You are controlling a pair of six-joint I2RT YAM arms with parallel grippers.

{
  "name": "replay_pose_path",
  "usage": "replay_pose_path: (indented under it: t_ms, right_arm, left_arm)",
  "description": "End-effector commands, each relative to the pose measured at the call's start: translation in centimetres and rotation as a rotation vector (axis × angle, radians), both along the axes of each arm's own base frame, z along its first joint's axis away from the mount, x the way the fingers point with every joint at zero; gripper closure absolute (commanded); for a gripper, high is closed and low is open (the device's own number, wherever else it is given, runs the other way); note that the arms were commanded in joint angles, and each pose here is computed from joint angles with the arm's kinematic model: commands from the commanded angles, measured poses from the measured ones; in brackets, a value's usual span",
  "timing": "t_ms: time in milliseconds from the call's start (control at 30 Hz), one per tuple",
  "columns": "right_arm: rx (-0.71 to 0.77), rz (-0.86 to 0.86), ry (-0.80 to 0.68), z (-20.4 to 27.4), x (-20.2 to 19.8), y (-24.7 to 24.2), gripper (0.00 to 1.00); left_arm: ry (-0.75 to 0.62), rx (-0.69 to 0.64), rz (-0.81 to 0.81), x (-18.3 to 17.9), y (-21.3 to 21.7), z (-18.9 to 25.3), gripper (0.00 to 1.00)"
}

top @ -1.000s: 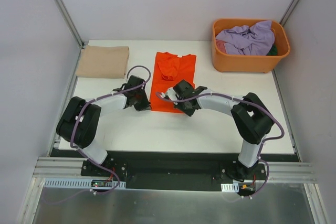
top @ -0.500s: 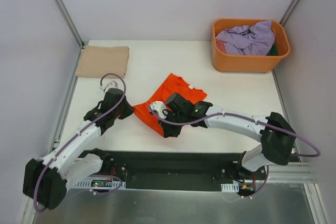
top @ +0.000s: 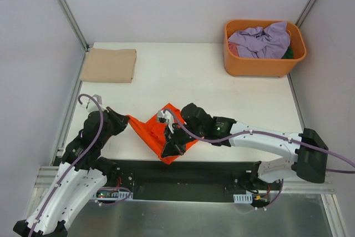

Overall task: Fold and stack the t-shirts
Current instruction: Fold the long partially folded tshirt into a neat square

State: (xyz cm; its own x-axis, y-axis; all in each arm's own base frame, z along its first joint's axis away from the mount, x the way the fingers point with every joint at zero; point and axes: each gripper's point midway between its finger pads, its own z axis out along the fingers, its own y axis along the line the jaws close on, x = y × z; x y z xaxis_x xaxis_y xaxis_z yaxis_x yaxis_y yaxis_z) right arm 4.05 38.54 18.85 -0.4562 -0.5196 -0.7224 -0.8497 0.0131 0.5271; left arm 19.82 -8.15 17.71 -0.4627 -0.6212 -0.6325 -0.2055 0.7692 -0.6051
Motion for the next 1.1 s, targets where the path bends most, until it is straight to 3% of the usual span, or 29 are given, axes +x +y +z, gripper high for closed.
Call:
replay_pose_path:
  t_ms: [0, 400, 600, 1067]
  right_arm:
    - [0.061, -0.012, 0.039, 1.9, -1.2, -1.0, 0.99]
    - [0.000, -0.293, 0.039, -1.8, 2.8, -5.0, 0.99]
    - [0.033, -0.457, 0.031, -2.4, 5.4, -7.1, 1.00]
    - [-0.115, -0.857, 0.059, -8.5, 12.1, -13.2, 0.99]
  left_arm:
    - [-0.035, 0.029, 0.044, 1.0, 0.8, 2.3, 1.00]
    - [-0.035, -0.054, -0.121, 6.1, -5.3, 3.7, 1.00]
    - [0.013, 0.031, -0.173, 8.8, -9.0, 2.3, 1.00]
    - [0.183, 0.159, -0.250, 15.3, -15.9, -3.0, 1.00]
